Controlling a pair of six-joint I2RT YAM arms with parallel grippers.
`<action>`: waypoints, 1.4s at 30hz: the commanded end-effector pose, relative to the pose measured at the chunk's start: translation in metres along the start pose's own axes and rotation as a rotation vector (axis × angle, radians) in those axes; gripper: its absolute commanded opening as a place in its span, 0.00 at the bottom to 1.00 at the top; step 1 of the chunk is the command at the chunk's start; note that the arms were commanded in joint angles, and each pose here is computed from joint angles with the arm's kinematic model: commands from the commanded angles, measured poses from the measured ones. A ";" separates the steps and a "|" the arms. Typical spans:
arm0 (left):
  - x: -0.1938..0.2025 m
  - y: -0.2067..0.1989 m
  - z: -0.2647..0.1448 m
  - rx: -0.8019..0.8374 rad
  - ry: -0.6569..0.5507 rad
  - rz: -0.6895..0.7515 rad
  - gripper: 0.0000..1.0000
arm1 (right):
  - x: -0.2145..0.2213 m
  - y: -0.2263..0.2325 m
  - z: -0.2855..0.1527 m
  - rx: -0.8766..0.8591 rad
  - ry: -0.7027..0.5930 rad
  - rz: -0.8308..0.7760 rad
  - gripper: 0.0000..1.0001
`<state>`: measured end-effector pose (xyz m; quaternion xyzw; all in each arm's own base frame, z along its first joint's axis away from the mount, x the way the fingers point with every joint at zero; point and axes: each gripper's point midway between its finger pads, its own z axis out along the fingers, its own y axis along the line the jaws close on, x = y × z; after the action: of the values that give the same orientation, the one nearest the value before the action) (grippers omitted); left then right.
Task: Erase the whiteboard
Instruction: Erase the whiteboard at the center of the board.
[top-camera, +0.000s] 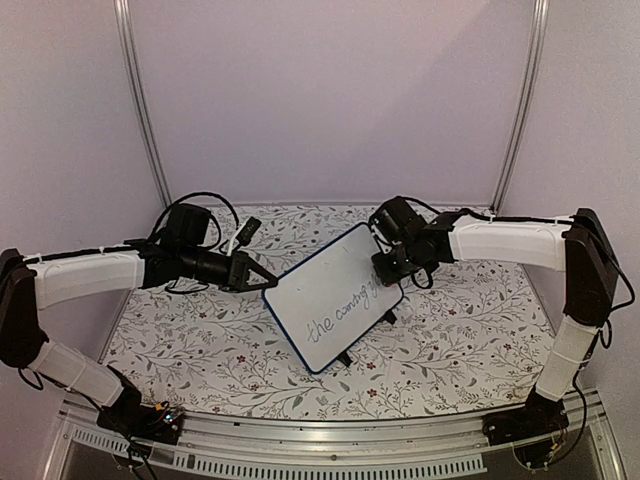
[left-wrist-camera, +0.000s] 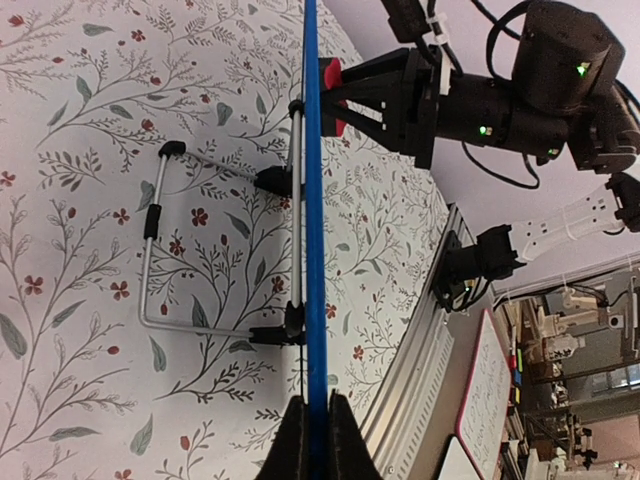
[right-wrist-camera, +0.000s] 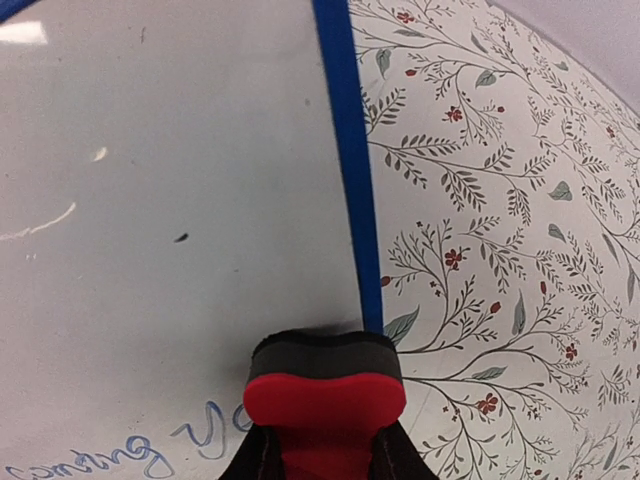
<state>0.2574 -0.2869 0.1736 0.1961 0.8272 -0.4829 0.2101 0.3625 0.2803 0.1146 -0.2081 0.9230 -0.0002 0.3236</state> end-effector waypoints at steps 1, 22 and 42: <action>-0.002 -0.017 -0.004 0.068 -0.006 0.061 0.00 | -0.011 -0.009 -0.011 0.013 -0.041 0.025 0.20; -0.001 -0.015 -0.002 0.068 -0.002 0.055 0.00 | 0.010 0.038 -0.075 -0.167 -0.080 -0.016 0.20; -0.001 -0.015 -0.002 0.068 -0.005 0.055 0.00 | 0.064 0.184 -0.077 -0.271 -0.044 -0.339 0.22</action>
<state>0.2565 -0.2878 0.1747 0.1993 0.8243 -0.4866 0.2100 0.2022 0.3993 0.1104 -0.4056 0.8612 0.0960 0.2909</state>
